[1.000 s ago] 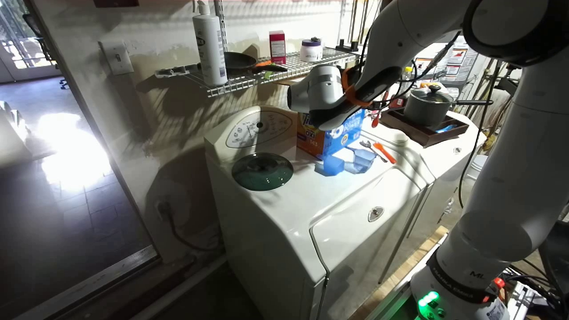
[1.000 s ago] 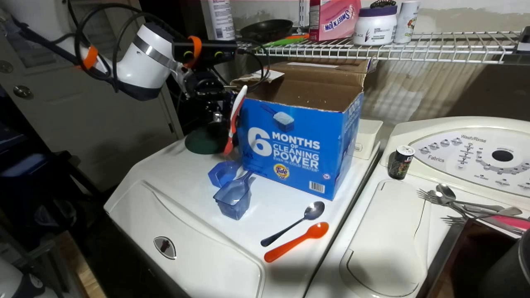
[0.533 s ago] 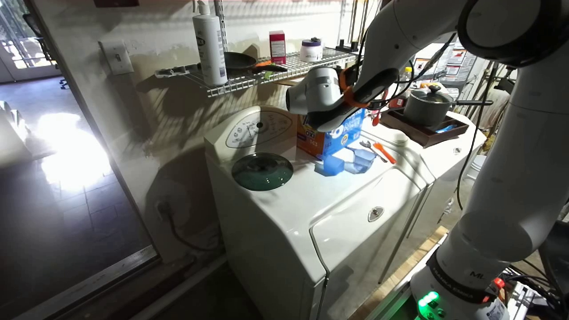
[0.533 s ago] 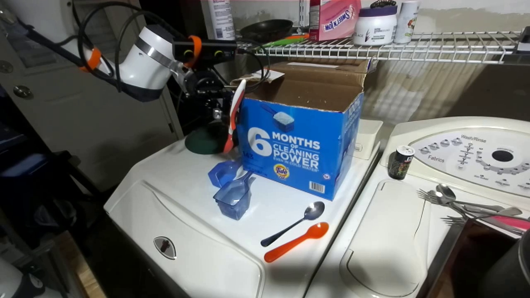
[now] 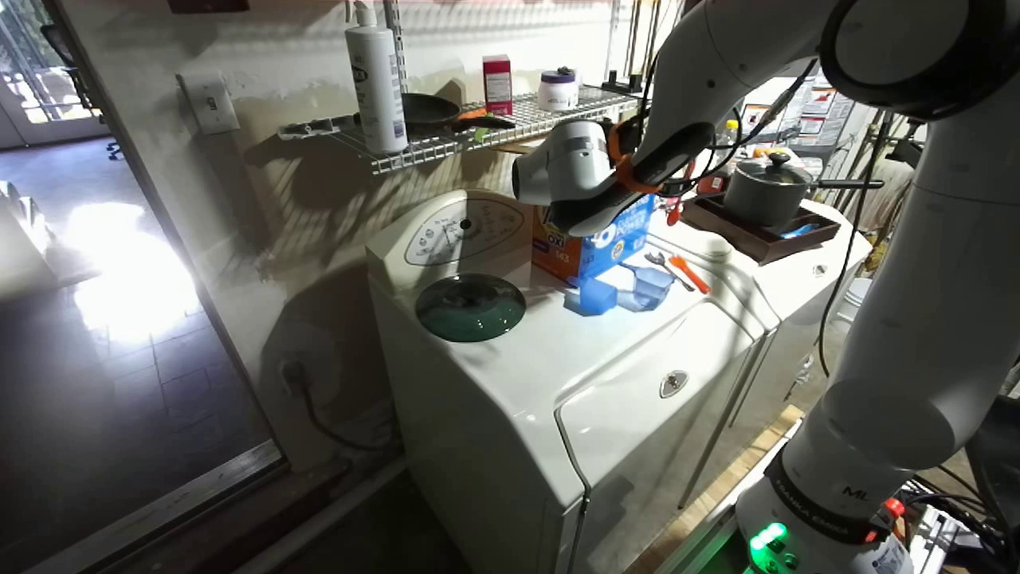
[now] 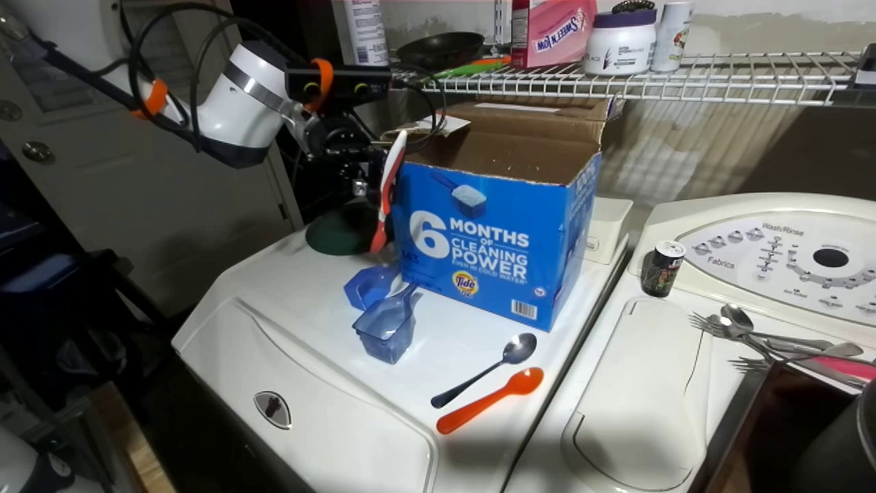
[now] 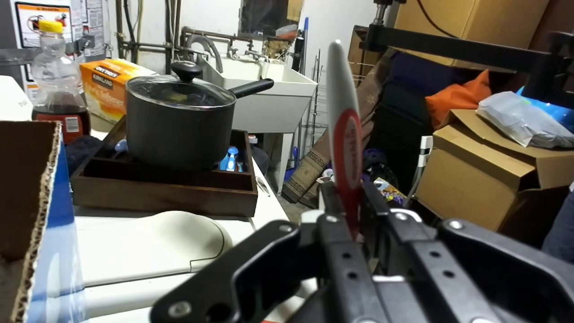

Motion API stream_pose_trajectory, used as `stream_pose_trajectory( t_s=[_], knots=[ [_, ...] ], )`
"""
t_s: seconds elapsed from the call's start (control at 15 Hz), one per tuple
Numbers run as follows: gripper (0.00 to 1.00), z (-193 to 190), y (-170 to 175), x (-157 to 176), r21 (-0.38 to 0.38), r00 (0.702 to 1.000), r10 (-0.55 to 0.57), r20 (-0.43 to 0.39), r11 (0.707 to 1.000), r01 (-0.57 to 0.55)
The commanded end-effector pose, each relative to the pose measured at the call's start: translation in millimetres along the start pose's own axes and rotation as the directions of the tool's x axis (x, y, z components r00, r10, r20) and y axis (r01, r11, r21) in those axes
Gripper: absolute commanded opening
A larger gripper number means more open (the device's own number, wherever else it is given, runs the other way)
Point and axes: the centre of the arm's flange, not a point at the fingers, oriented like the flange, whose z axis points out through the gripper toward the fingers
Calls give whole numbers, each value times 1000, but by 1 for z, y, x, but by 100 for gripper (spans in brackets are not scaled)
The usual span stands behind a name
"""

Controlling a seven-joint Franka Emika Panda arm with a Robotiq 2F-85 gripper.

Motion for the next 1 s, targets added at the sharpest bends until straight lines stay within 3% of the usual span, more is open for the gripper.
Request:
stream_pose_trajectory(
  t_s=[0.0,0.53,0.73,0.93],
  knots=[
    [4,-3,2,-5,-26,999,28,-45,999,-29],
    [4,-3,-9,-23,3,950,160,-269,986,-165],
    [4,-1,-14,-32,30,905,188,-382,981,-191],
    [4,-1,-16,-38,29,842,205,-500,975,-220]
  ],
)
